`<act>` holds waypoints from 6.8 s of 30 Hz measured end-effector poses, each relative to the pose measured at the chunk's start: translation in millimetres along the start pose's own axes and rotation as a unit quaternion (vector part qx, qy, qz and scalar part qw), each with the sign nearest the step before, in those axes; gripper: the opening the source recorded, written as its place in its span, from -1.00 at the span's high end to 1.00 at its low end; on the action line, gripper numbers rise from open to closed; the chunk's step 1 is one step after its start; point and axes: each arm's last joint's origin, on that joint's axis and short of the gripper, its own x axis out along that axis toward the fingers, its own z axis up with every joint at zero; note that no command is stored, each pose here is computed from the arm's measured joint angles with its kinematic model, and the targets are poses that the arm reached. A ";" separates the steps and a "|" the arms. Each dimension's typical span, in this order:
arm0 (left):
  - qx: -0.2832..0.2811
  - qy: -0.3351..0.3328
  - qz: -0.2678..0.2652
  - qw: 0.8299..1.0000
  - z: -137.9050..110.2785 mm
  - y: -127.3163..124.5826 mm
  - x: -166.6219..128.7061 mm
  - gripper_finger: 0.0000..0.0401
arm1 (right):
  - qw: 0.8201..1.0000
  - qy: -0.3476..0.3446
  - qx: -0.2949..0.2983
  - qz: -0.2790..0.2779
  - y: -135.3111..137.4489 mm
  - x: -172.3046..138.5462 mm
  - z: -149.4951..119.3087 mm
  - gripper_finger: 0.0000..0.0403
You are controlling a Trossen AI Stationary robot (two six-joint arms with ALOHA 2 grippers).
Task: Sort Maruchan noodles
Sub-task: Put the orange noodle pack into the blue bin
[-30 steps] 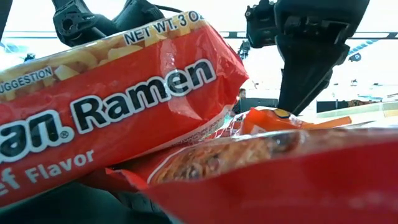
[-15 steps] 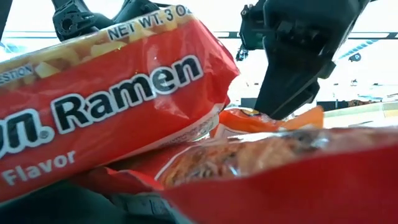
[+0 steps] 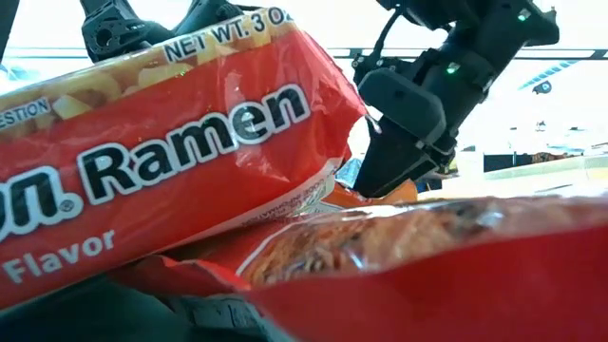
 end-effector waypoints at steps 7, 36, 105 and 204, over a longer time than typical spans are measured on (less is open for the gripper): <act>0.050 -0.008 0.008 0.999 3.5 3.3 -0.7 -0.03 | 0.999 -0.002 -0.015 0.049 16.0 -14.8 17.1 -0.11; -0.127 -0.062 0.021 0.990 -13.3 31.7 -16.5 -0.03 | 0.993 0.114 0.001 -0.017 -4.0 -15.6 7.8 -0.11; -0.114 0.007 -0.017 0.993 11.8 26.7 24.9 -0.03 | 0.995 0.041 -0.090 0.026 0.8 15.7 -9.5 -0.11; 0.261 -0.271 0.296 0.878 170.4 127.5 -121.6 0.20 | 0.992 0.082 -0.089 0.029 0.8 -74.7 37.4 -0.11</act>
